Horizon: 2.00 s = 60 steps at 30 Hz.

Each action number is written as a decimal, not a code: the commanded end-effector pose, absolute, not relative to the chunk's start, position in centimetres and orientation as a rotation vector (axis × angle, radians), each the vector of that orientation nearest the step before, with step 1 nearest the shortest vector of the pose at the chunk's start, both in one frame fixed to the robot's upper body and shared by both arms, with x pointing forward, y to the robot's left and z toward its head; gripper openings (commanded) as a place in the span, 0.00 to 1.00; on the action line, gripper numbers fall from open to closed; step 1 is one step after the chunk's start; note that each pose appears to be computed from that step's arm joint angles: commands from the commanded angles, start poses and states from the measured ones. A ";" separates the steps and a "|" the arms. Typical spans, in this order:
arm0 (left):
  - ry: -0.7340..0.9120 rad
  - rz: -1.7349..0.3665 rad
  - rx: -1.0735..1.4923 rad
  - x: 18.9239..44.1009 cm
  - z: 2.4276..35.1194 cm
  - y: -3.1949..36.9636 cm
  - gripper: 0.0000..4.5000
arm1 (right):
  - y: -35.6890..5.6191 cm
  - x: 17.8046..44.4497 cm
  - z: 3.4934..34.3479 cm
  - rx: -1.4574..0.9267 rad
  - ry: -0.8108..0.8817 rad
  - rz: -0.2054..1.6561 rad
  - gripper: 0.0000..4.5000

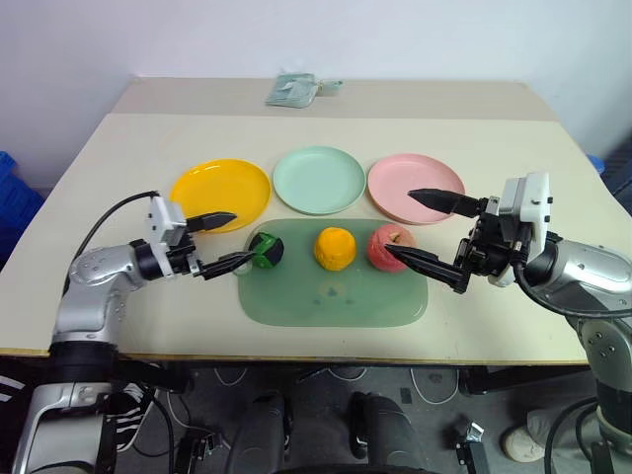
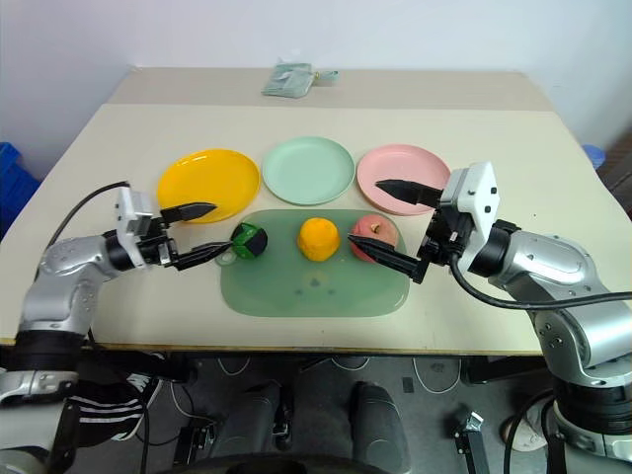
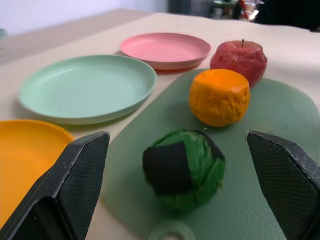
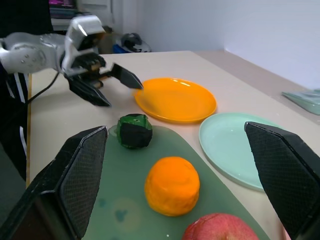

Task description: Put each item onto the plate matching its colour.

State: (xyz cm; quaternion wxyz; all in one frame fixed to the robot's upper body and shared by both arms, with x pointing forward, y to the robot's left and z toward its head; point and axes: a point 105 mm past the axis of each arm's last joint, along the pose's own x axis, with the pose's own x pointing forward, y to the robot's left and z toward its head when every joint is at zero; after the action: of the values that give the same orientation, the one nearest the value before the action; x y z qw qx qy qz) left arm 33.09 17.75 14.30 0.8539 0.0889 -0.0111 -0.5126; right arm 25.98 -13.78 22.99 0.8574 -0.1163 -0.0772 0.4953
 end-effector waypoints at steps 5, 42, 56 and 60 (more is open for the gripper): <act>-0.021 -1.115 0.180 34.5 13.0 15.4 1.00 | -14.1 25.4 24.0 -0.272 -0.199 1.017 0.99; -0.106 -0.551 0.025 46.8 19.2 5.7 0.63 | -16.8 29.6 25.2 -0.378 -0.270 0.724 1.00; -0.141 -0.678 0.014 46.3 20.8 4.8 0.99 | -16.9 29.5 24.8 -0.373 -0.266 0.714 1.00; -0.241 -0.797 -0.021 45.3 23.3 5.4 0.99 | -16.7 29.5 24.8 -0.366 -0.271 0.721 1.00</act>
State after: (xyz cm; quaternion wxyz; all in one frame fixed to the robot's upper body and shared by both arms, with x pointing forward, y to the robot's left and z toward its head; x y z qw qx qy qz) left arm 45.76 5.37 19.35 0.9319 -0.0093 -0.0532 -0.3586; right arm 29.94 -16.94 23.24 0.9158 -0.1691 -0.0950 0.3517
